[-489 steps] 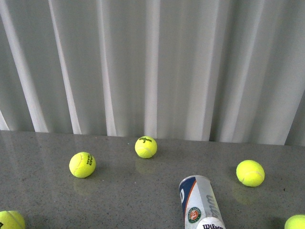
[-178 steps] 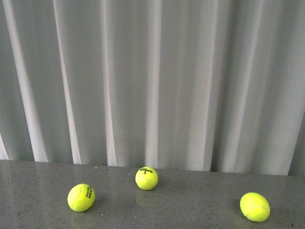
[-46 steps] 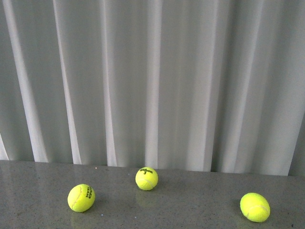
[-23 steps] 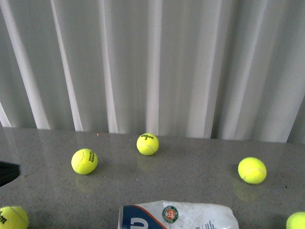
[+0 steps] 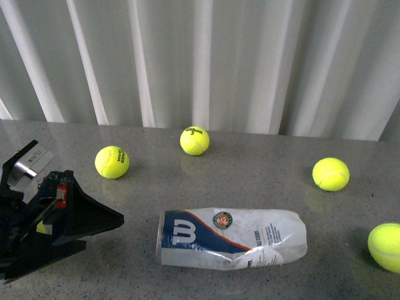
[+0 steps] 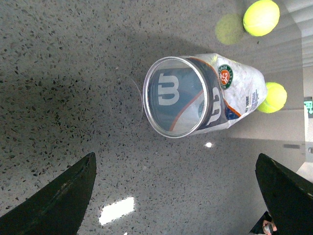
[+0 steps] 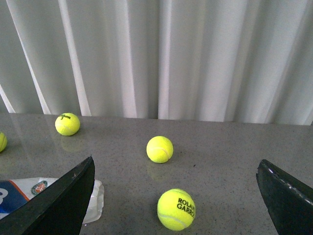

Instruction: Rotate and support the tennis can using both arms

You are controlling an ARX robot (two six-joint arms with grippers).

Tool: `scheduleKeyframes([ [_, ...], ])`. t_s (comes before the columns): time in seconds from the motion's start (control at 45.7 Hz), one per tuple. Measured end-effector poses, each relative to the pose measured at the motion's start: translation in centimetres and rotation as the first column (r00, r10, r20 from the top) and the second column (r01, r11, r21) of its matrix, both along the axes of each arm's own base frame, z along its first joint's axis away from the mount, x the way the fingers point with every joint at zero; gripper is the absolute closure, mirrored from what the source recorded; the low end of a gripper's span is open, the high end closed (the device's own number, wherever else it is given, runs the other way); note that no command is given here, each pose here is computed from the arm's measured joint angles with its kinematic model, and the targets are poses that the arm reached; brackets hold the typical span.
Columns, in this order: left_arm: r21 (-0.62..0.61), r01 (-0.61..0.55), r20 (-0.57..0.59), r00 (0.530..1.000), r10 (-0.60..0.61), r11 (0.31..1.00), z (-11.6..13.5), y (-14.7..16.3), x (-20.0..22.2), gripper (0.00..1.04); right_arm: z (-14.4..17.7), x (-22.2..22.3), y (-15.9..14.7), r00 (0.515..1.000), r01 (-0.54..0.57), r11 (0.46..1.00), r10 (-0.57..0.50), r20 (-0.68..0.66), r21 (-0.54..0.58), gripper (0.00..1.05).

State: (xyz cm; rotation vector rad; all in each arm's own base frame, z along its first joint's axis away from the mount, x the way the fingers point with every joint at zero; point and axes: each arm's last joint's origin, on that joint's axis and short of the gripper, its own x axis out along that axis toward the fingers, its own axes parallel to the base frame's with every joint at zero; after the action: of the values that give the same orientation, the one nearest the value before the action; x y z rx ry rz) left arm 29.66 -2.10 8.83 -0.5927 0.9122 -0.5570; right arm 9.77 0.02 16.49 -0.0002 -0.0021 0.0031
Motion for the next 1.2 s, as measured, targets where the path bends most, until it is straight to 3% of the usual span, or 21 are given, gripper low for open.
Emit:
scheduleKeyframes([
  [0.481, -0.1, 0.125, -0.001, 0.992, -0.126, 0.987, -1.5, -3.8, 2.7, 0.07, 0.0, 0.0, 0.0, 1.0, 0.0, 1.0, 0.0, 0.0, 0.0, 0.07],
  [1.203, -0.184, 0.164, -0.052, 0.983, -0.177, 0.969, -3.5, -8.3, 4.3, 0.07, 0.0, 0.0, 0.0, 1.0, 0.0, 1.0, 0.0, 0.0, 0.0, 0.07],
])
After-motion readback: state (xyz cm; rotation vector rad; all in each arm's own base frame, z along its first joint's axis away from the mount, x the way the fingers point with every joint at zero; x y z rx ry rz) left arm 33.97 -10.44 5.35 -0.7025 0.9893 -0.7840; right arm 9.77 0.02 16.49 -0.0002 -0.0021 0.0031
